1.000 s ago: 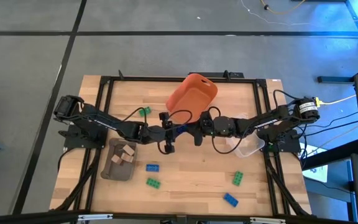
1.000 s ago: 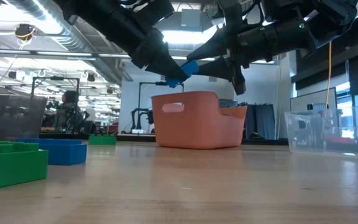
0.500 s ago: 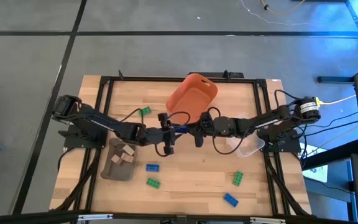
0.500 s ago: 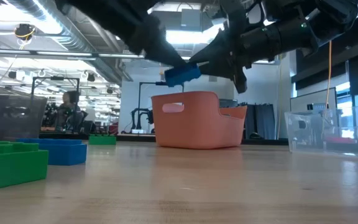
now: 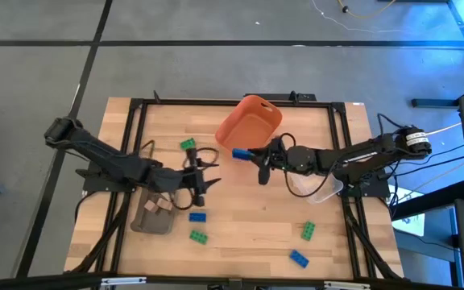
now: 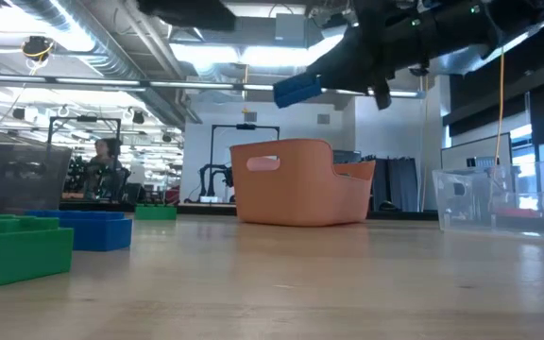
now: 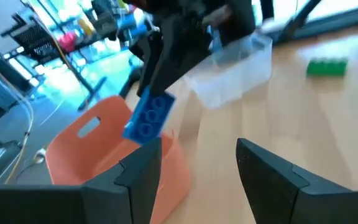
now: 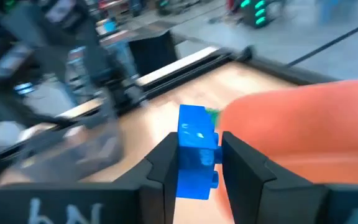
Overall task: Sort & place blocks by color
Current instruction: Put the top blue game piece into the orange bin
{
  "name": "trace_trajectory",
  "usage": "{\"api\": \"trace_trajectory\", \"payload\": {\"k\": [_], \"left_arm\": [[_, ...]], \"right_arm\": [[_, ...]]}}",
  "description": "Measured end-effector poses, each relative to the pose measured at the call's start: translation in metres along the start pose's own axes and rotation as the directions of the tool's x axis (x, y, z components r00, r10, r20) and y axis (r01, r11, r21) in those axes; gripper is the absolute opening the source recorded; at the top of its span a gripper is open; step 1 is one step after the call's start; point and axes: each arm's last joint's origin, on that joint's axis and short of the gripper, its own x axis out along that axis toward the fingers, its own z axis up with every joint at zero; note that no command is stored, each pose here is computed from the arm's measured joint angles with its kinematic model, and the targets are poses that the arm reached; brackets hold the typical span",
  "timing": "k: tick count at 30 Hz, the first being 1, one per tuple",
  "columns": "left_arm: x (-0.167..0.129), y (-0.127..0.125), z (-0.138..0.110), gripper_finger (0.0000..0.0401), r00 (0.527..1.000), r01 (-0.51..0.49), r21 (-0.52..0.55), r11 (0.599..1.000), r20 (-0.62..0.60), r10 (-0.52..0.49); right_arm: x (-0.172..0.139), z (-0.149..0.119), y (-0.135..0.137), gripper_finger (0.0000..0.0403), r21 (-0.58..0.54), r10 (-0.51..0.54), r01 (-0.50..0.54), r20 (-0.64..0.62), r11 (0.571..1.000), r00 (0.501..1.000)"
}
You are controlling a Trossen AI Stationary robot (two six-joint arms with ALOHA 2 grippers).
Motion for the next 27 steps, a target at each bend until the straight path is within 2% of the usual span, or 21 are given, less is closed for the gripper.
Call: {"api": "trace_trajectory", "payload": {"k": [5, 9, 12, 19, 27], "left_arm": [[-0.022, 0.010, -0.014, 0.0197, 0.984, 0.016, -0.089, 0.996, 0.178, 0.000], [-0.029, 0.019, -0.030, 0.0197, 0.948, 0.086, -0.152, 0.985, 0.318, -0.034], [-0.028, 0.024, -0.042, 0.0197, 0.939, 0.122, -0.164, 0.979, 0.339, -0.060], [-0.021, 0.032, -0.045, 0.0197, 0.931, 0.179, -0.210, 0.961, 0.353, -0.096], [-0.020, 0.034, -0.046, 0.0197, 0.932, 0.184, -0.212, 0.960, 0.348, -0.102]], "right_arm": [[0.001, 0.009, -0.013, 0.0101, -0.061, -0.167, 0.171, 0.074, 0.983, 0.983], [0.009, 0.012, -0.038, 0.0100, -0.052, -0.271, 0.273, 0.050, 0.961, 0.961], [0.017, 0.012, -0.059, 0.0100, -0.021, -0.306, 0.306, 0.012, 0.952, 0.952], [0.037, -0.004, -0.100, 0.0100, 0.034, -0.387, 0.392, -0.102, 0.919, 0.916], [0.048, -0.021, -0.116, 0.0104, 0.031, -0.406, 0.418, -0.182, 0.908, 0.896]]}}
